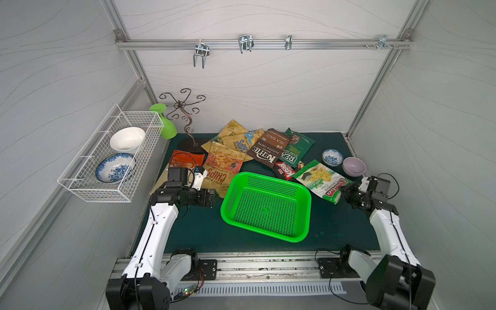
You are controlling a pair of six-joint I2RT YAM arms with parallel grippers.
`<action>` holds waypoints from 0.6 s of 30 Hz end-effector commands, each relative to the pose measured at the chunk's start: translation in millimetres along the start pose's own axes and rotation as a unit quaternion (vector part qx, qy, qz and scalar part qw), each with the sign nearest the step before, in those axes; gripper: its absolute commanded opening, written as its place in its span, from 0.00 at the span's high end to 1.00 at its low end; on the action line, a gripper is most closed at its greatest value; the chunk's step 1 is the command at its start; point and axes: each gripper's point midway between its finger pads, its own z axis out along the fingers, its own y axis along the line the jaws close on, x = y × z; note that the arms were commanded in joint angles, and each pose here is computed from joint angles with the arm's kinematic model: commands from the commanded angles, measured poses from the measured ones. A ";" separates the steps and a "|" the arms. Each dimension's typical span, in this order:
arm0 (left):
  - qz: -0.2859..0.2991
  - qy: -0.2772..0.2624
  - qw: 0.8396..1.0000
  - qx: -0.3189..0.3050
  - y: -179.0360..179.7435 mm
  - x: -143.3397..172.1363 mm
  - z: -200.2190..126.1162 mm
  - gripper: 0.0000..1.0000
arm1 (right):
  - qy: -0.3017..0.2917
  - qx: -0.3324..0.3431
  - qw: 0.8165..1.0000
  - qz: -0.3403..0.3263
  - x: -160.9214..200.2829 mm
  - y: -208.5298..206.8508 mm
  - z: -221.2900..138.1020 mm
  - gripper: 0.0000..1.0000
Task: Put the potato chips into the basket
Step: Pick up the potato chip from the center of the board.
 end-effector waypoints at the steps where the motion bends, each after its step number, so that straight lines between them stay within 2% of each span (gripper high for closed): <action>1: 0.007 -0.015 1.000 -0.004 2.4 -9.0 0.8 0.02 | -0.013 -0.006 1.000 -0.027 -1.3 18.7 -22.0 1.00; 6: 0.008 -0.015 1.000 -0.004 2.4 -9.2 0.9 0.02 | -0.046 -0.018 0.998 -0.038 -7.2 39.3 -49.9 1.00; 13: 0.007 -0.013 1.000 -0.004 3.0 -8.8 2.0 0.02 | -0.051 -0.080 0.995 -0.035 -5.6 80.2 -83.9 1.00; 18: 0.005 -0.010 1.000 -0.006 4.1 -8.0 3.2 0.02 | -0.067 -0.119 0.989 -0.055 -2.4 107.6 -112.8 1.00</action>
